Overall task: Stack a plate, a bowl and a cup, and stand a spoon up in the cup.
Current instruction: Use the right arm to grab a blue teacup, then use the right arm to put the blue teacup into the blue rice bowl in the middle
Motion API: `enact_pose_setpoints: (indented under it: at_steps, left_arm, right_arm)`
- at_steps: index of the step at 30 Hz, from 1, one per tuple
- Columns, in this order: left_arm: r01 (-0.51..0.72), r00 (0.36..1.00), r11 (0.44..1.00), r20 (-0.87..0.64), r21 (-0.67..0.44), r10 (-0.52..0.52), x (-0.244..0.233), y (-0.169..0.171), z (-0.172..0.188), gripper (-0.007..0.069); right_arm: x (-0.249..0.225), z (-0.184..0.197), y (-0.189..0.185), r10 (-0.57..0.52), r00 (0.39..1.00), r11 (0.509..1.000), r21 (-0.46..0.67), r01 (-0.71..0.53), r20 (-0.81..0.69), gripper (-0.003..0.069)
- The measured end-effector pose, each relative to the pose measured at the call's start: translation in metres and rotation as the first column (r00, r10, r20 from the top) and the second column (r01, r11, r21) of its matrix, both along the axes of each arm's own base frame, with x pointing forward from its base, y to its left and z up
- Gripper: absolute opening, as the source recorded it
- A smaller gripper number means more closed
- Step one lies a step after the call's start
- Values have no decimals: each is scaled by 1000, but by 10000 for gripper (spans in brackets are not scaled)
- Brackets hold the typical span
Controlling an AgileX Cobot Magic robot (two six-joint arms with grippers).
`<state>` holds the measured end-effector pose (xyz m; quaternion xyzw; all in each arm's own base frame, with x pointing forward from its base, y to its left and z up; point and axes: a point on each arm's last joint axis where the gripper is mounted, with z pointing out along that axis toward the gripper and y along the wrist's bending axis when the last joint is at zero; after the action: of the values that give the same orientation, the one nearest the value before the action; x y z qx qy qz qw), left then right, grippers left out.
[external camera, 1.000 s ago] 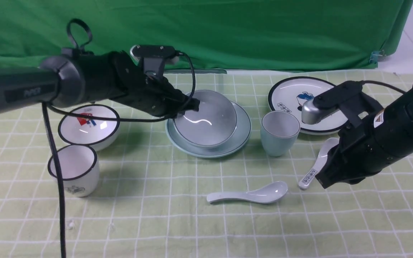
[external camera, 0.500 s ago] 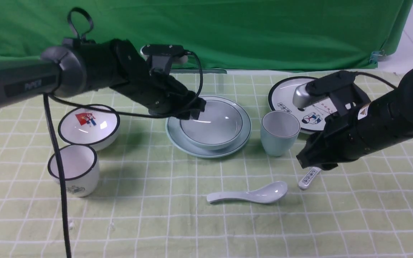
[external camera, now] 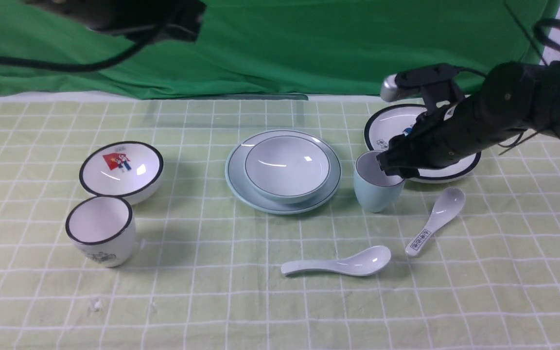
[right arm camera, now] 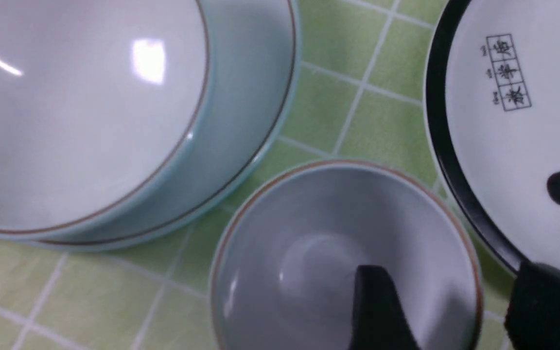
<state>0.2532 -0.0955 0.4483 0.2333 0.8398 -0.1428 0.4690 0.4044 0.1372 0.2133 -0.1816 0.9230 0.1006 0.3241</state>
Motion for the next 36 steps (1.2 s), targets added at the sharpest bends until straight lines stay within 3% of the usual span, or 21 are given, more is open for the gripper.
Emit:
enact_pose_setpoints:
  at_steps: [3,5,7,13,18,22,27,31,36]
  left_arm:
    - [-4,999,1000,40,5,4,-39,12,4,-33]
    - [-34,998,998,55,47,31,-75,27,-9,-39]
    - [-64,998,995,34,80,62,-92,36,-27,-39]
    - [-147,986,977,-59,155,158,-125,54,-102,-37]
    - [-152,969,969,-163,192,184,-128,56,-177,-37]
    - [-173,968,970,-152,172,200,-125,56,-189,-37]
    - [-190,972,973,-116,132,205,-123,55,-185,-37]
    - [-193,973,974,-108,121,206,-122,54,-185,-37]
    - [-193,972,974,-109,119,207,-122,54,-185,-36]
  right_arm:
    - [5,-11,1,10,999,1000,-20,-11,-32,298]
    - [7,-11,2,27,999,999,-32,-29,-47,157]
    - [8,-5,6,50,998,998,-39,-52,-49,85]
    - [9,39,40,194,981,979,-54,-195,-18,85]
    - [15,66,97,326,941,945,-52,-323,86,85]
    - [30,48,120,343,935,939,-70,-338,89,85]
    - [51,10,128,284,959,954,-95,-283,-1,104]
    - [51,12,127,283,958,953,-99,-285,-39,174]
    - [47,23,126,300,952,948,-97,-304,-52,324]
